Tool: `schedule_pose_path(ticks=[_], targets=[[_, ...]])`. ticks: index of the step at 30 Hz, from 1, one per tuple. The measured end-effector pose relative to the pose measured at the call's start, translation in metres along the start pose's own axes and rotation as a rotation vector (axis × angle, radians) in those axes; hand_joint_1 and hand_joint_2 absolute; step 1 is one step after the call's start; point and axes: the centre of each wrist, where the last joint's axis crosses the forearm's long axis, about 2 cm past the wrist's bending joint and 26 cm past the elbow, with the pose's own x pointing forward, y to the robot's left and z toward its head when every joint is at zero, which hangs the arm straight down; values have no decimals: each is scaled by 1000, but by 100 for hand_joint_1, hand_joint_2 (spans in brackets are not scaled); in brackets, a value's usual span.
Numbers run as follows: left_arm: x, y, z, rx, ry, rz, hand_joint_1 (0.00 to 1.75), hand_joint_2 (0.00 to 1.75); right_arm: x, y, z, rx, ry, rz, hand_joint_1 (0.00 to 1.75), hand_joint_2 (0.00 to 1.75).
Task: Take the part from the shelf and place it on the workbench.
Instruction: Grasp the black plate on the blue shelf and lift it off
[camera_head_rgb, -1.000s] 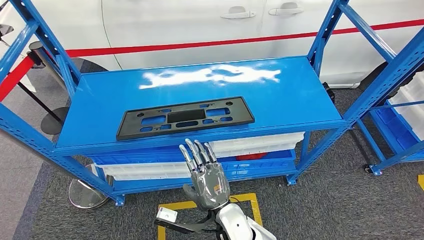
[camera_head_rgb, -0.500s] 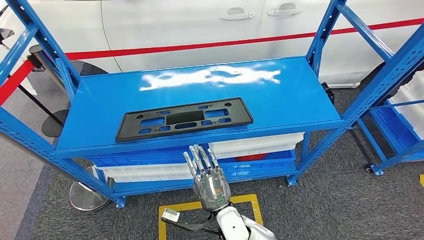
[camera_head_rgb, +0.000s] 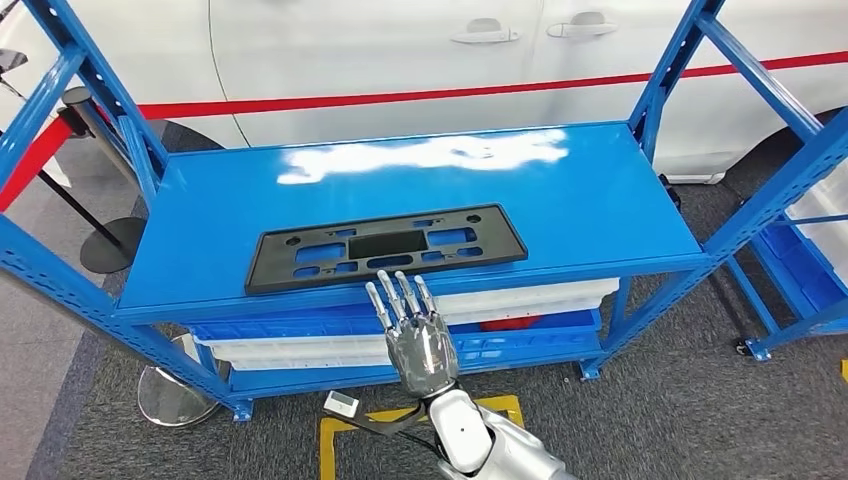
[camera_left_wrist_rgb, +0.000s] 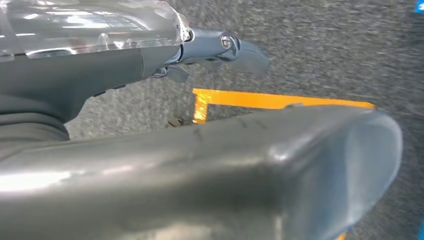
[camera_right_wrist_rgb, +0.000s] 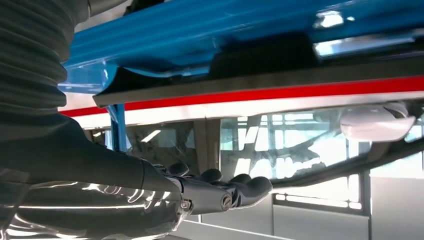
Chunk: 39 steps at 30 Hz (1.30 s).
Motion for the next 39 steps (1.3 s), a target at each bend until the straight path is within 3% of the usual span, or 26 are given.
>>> schedule_pose_path(ticks=[31, 32, 35, 36, 39], targets=[[-3, 1, 1, 4, 13, 1, 0, 0, 3, 3, 0, 24, -9, -9, 0, 175], [-2, 1, 1, 4, 12, 0, 0, 0, 3, 3, 0, 25, -10, -10, 36, 175], [-2, 1, 1, 5, 11, 0, 0, 0, 2, 3, -2, 30, -21, -13, 167, 175], [-1, 1, 1, 6, 10, 0, 0, 0, 1, 3, -2, 35, -28, -14, 175, 175], [-2, 2, 1, 10, 8, -5, 0, 0, 0, 6, 0, 59, -35, -25, 175, 175]])
